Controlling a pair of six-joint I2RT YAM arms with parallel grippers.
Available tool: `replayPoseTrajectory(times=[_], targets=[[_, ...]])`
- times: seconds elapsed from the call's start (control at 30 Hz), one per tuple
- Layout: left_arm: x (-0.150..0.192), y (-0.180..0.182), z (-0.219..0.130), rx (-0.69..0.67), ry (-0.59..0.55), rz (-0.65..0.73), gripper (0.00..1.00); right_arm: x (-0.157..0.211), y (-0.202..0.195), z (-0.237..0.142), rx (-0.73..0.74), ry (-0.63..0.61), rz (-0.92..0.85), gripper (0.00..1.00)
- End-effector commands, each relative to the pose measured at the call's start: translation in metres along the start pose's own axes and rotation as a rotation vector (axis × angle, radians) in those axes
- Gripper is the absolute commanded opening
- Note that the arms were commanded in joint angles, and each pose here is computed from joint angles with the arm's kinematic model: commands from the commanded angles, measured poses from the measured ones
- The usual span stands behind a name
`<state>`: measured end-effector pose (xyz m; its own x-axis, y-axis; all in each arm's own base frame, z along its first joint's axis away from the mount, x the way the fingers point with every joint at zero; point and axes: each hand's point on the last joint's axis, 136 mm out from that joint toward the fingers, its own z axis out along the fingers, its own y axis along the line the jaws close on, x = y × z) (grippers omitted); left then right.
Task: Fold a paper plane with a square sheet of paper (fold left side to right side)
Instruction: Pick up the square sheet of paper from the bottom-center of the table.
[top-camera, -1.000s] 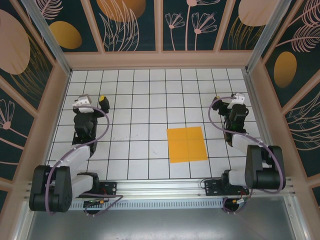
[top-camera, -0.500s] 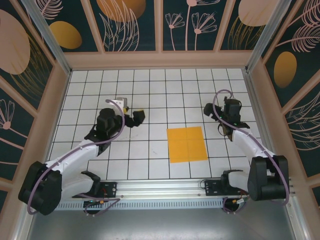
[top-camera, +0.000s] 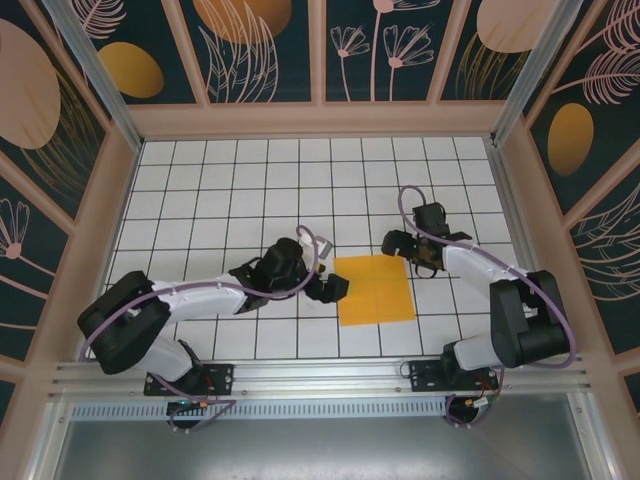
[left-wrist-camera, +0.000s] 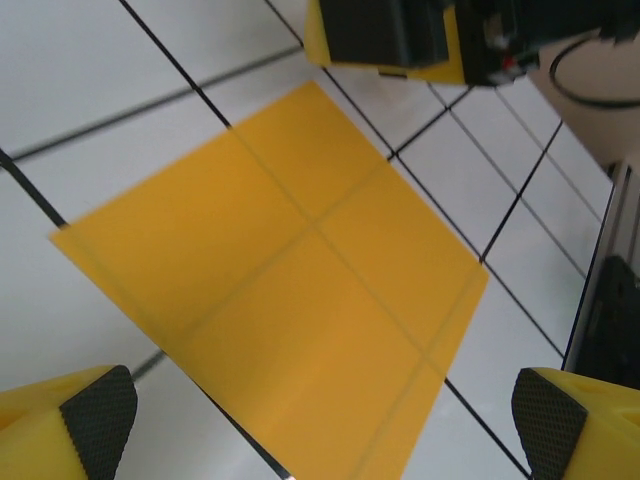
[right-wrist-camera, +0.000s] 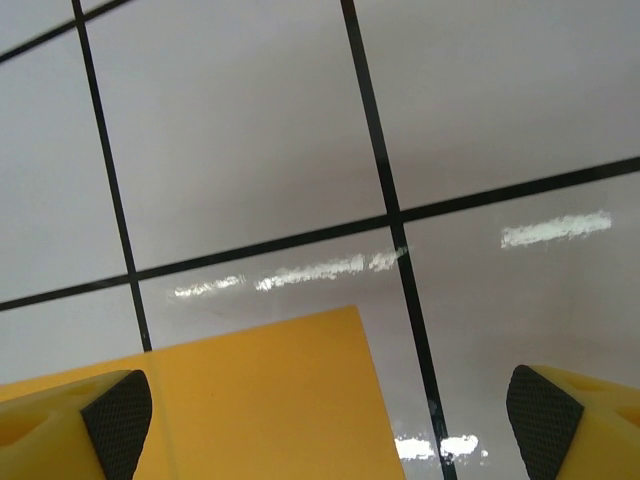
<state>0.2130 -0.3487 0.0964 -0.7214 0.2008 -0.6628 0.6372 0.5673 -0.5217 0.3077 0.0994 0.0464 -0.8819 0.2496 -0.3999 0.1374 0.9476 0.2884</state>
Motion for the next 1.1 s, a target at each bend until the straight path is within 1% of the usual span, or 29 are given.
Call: replayPoseTrajectory(times=[0.0, 0.13, 0.33, 0.43, 0.47, 0.63, 0.9, 1.07], targets=[[0.004, -0.017, 0.015, 0.04, 0.054, -0.002, 0.99, 0.007, -0.003, -0.001, 0.044, 0.035, 0.012, 0.95], [0.02, -0.027, 0.03, 0.055, 0.122, 0.012, 0.99, 0.014, -0.005, 0.0, 0.074, 0.05, 0.003, 0.95], [0.036, -0.035, 0.043, 0.072, 0.21, 0.03, 0.99, 0.022, -0.003, 0.002, 0.094, 0.072, -0.012, 0.96], [0.038, -0.038, 0.046, 0.076, 0.226, 0.031, 0.99, 0.024, -0.001, 0.003, 0.095, 0.075, -0.016, 0.97], [0.049, -0.03, 0.052, 0.06, 0.258, 0.021, 0.98, 0.025, 0.0, 0.004, 0.093, 0.076, -0.016, 0.97], [0.062, -0.025, 0.058, 0.044, 0.315, 0.01, 0.99, 0.03, 0.007, 0.007, 0.091, 0.093, -0.029, 0.98], [0.075, -0.016, 0.06, 0.019, 0.357, 0.002, 0.99, 0.045, 0.011, 0.009, 0.102, 0.136, -0.04, 0.98], [0.077, -0.014, 0.061, 0.016, 0.363, -0.001, 0.98, 0.057, 0.021, 0.007, 0.065, 0.177, -0.046, 0.98]])
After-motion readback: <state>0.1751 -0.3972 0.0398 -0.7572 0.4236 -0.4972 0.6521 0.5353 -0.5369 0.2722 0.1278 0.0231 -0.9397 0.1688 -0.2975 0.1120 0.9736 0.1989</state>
